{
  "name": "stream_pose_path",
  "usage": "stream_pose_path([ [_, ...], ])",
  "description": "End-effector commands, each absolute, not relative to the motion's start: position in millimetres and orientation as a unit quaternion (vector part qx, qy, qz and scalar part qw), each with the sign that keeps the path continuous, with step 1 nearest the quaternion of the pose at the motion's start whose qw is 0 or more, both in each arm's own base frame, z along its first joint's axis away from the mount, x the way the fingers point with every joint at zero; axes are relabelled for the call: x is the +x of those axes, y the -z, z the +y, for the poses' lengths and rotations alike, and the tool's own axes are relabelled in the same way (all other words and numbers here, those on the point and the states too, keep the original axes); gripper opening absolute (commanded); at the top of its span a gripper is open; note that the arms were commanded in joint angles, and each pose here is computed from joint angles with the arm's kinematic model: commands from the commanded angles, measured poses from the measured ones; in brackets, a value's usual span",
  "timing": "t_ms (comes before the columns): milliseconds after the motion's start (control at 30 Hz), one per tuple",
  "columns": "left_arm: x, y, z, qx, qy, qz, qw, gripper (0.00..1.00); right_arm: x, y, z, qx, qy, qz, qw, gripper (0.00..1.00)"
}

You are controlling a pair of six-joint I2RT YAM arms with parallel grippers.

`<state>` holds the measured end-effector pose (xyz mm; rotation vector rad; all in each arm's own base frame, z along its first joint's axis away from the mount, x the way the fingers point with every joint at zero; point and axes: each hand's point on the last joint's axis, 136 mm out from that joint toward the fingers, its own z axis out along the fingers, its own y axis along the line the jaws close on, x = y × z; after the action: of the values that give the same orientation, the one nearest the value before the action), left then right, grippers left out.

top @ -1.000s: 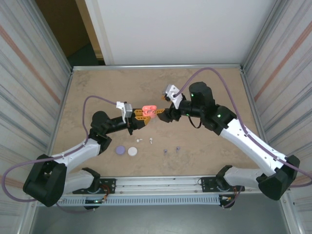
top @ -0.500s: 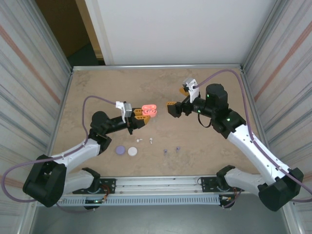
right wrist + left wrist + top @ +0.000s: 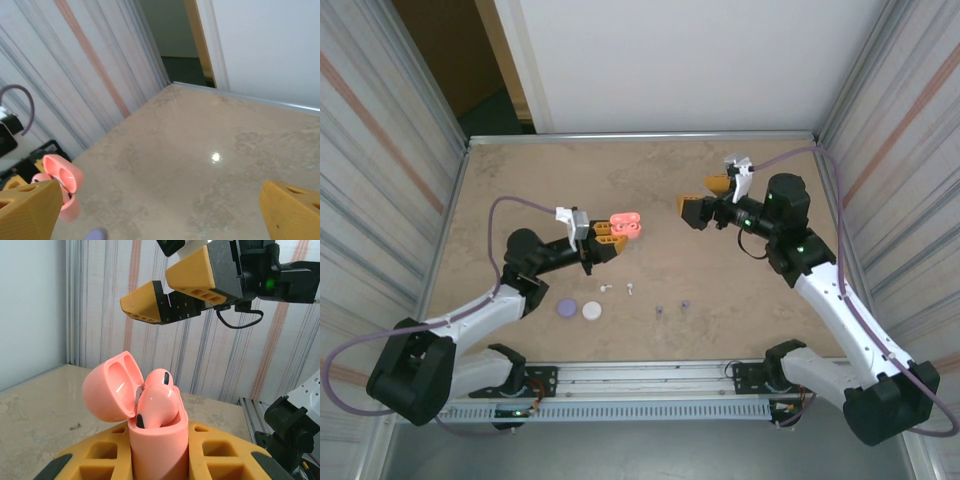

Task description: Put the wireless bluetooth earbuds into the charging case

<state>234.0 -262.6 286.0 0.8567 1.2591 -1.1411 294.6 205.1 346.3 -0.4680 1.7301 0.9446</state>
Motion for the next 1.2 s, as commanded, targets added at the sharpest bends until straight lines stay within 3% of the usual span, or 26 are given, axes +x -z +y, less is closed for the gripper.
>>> stream_pose_path([
  [0,231,-328,-261,0.369,0.486,0.494,0.619,0.0,287,-365,204,-0.179,-0.447,0.7,0.526,1.0],
  [533,272,-406,-262,0.369,0.508,0.467,0.623,0.0,301,-417,161,-0.086,-0.505,0.646,0.565,1.0],
  [733,261,-410,-263,0.394,0.509,0.445,0.622,0.0,292,-430,170,-0.103,-0.532,0.627,0.56,1.0],
  [1167,252,-392,-264,0.395,0.53,0.405,0.631,0.0,277,-412,241,-0.189,-0.571,0.634,0.485,1.0],
])
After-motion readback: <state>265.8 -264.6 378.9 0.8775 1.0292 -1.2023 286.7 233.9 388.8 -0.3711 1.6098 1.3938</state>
